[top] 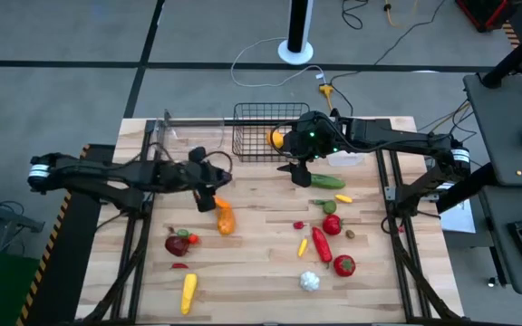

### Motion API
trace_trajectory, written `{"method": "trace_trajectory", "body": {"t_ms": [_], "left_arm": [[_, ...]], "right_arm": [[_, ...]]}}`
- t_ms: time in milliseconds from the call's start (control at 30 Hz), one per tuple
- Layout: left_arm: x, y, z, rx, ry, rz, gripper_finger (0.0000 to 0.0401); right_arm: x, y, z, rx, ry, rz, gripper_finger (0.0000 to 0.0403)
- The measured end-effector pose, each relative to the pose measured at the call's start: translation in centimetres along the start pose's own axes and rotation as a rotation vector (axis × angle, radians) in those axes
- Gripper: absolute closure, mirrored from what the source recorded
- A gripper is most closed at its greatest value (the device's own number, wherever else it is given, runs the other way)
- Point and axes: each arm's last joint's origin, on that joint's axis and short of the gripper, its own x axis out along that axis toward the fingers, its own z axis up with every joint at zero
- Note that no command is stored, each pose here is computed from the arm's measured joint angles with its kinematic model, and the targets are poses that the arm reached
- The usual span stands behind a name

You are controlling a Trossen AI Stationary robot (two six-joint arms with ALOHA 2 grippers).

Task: Sort produce into baskets
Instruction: Put the eggplant into the clear bin

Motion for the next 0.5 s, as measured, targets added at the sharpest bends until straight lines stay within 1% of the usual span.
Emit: {"method": "trace_trajectory", "body": {"t_ms": [133,300,367,433,500], "left_arm": [[-1.6,1.0,0.6,0.03,-0.089,0.108,0.0232],[-2.8,2.2,1.2,0.085,-0.16,0.213,0.0232],[-3.2,2.7,1.3,0.104,-0.179,0.237,0.0232],[-3.4,3.2,1.3,0.134,-0.186,0.236,0.0232],[-3.5,3.8,1.2,0.141,-0.197,0.234,0.0232]], "right_arm": [[0.0,0.0,0.0,0.002,0.0,0.0,0.0134],[0.0,0.0,0.0,0.003,-0.001,0.0,0.0138],[0.0,0.0,0.0,0.003,-0.001,0.0,0.0138],[0.0,0.0,0.0,0.003,-0.001,0.0,0.0137],[0.0,0.0,0.0,0.003,-0.001,0.0,0.0135]]}}
